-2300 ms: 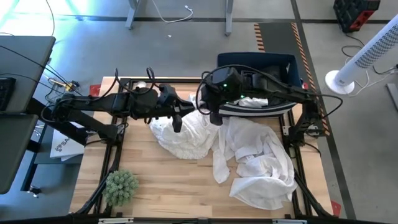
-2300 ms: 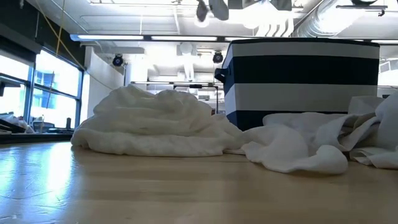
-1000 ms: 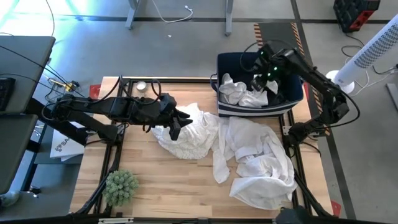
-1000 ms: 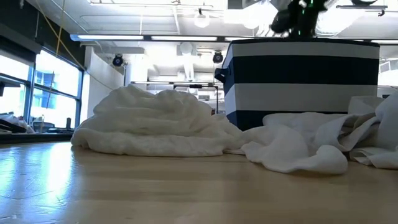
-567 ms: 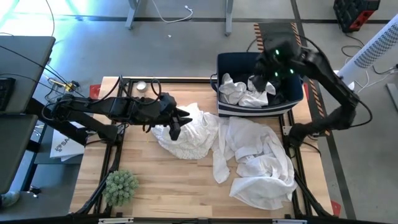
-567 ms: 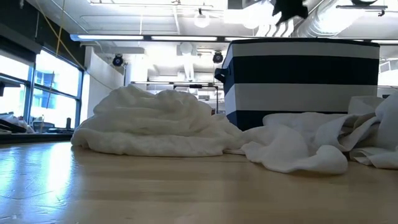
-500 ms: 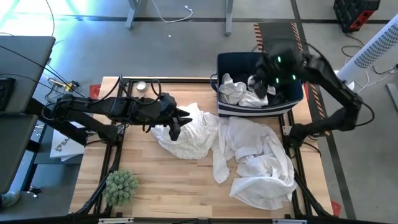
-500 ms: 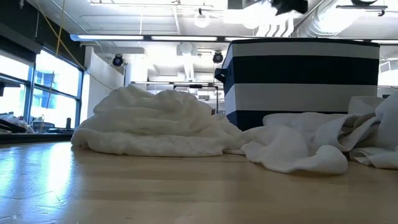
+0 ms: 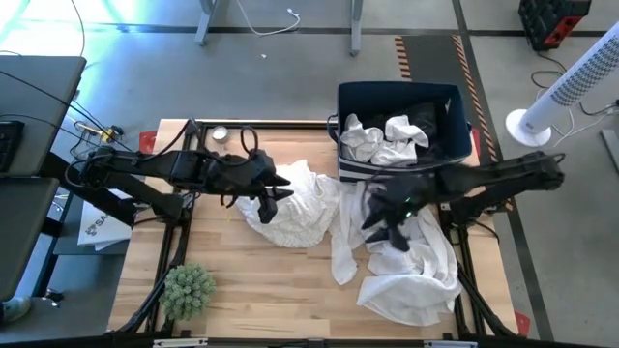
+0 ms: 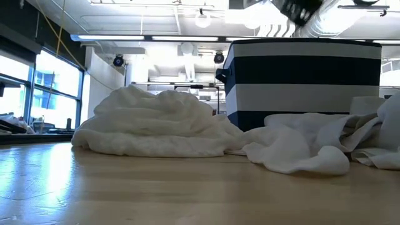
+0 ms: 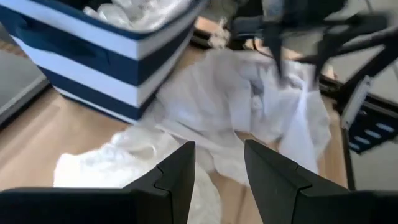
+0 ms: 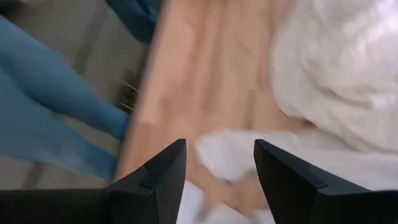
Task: Sort clothes
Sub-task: Put the white sock into the blue laundry organizer
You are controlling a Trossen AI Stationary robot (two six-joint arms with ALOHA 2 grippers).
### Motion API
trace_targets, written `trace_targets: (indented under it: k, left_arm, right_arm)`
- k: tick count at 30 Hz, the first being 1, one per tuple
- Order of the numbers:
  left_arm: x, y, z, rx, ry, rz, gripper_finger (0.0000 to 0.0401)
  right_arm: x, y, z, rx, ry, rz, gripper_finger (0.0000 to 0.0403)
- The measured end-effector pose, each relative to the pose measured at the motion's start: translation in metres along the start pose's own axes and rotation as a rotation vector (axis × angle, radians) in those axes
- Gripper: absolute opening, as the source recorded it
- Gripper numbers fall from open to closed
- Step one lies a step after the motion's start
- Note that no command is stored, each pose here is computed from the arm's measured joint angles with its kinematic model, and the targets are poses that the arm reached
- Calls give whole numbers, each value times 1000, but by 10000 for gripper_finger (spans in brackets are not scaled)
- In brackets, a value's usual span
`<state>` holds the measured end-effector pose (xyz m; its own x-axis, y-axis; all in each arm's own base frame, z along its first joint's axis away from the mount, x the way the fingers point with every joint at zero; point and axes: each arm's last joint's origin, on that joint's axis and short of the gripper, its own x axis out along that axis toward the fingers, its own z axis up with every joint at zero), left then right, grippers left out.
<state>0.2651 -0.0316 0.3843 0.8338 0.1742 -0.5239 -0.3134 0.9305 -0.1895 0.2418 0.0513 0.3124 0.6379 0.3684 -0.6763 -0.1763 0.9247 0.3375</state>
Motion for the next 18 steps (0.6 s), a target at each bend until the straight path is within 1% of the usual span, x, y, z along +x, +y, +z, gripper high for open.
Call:
trace_targets:
  k: [2,6,11,15,18]
  left_arm:
    - [0,0,-2,-4,29,-16,135]
    - [0,0,-6,-48,86,-42,135]
    - [-1,1,-11,-100,151,-64,135]
    - [-1,1,-13,-125,182,-78,135]
    - [-1,1,-14,-134,195,-77,135]
  right_arm:
    - [20,-5,-8,-36,62,-50,186]
    - [59,-16,-14,-152,140,-64,186]
    - [107,-33,-21,-240,240,-101,186]
    - [140,-45,-35,-279,346,-101,186]
    - [160,-53,-47,-262,424,-106,184]
